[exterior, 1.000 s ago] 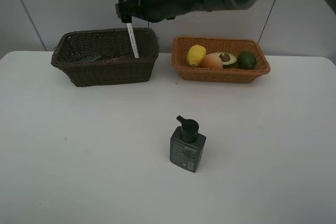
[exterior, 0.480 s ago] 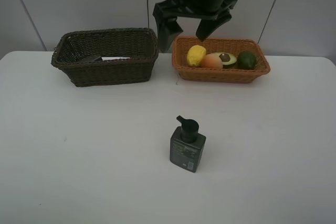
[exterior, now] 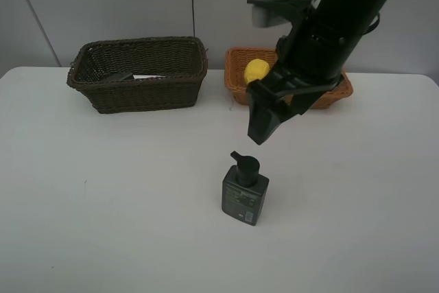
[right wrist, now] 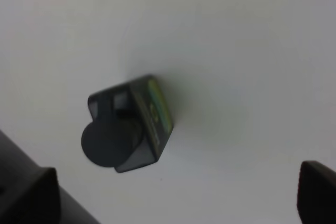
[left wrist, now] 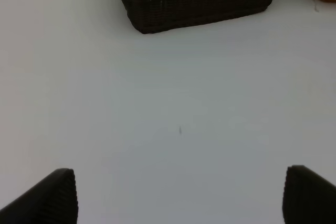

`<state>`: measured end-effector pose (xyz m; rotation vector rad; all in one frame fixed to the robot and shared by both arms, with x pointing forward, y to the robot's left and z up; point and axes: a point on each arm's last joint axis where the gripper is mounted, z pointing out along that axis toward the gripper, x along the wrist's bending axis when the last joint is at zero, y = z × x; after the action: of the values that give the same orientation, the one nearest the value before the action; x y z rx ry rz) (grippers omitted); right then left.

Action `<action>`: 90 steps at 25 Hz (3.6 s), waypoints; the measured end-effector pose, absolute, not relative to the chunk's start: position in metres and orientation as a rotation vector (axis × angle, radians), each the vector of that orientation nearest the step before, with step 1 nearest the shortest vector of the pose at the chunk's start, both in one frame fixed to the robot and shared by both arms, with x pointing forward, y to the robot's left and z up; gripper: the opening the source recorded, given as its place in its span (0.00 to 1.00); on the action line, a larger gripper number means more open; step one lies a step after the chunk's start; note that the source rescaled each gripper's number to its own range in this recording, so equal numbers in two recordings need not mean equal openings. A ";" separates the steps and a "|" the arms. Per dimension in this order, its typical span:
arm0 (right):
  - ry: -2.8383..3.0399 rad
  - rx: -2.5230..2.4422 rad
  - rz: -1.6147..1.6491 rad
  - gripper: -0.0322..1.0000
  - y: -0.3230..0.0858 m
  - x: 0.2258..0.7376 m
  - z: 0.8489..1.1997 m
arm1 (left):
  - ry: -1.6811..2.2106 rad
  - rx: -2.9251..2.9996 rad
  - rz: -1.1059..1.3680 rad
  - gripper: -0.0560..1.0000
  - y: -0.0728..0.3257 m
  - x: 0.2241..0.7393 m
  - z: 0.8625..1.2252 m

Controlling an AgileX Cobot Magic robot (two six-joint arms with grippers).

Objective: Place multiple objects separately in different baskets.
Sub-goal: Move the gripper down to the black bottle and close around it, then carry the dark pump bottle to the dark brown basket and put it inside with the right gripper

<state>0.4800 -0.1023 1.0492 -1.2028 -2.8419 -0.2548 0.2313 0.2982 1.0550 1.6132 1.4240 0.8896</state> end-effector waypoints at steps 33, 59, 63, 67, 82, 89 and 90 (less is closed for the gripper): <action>-3.016 -0.839 -0.194 0.99 -0.055 0.468 0.965 | 1.424 1.613 0.890 1.00 0.298 0.231 1.055; -3.083 -0.808 -0.207 0.33 -0.060 0.468 0.958 | 1.424 1.613 0.890 1.00 0.298 0.231 1.055; -3.189 -0.802 -0.503 0.33 -0.040 0.491 1.023 | 1.424 1.613 0.890 1.00 0.298 0.231 1.055; -3.247 -0.866 -0.923 0.33 -0.021 0.532 1.082 | 1.424 1.613 0.890 1.00 0.298 0.231 1.055; -3.051 -1.157 -1.488 0.37 0.040 0.670 0.977 | 1.424 1.613 0.890 1.00 0.298 0.231 1.055; -3.020 -1.171 -1.659 0.95 0.047 0.681 0.969 | 1.424 1.613 0.890 1.00 0.298 0.231 1.055; -3.019 -1.172 -1.653 0.97 0.047 0.681 0.970 | 1.424 1.613 0.890 1.00 0.298 0.231 1.055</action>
<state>0.6807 0.0471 0.9704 -1.1716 -3.0193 -1.6528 0.2313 0.2982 1.0550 1.6132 1.4240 0.8896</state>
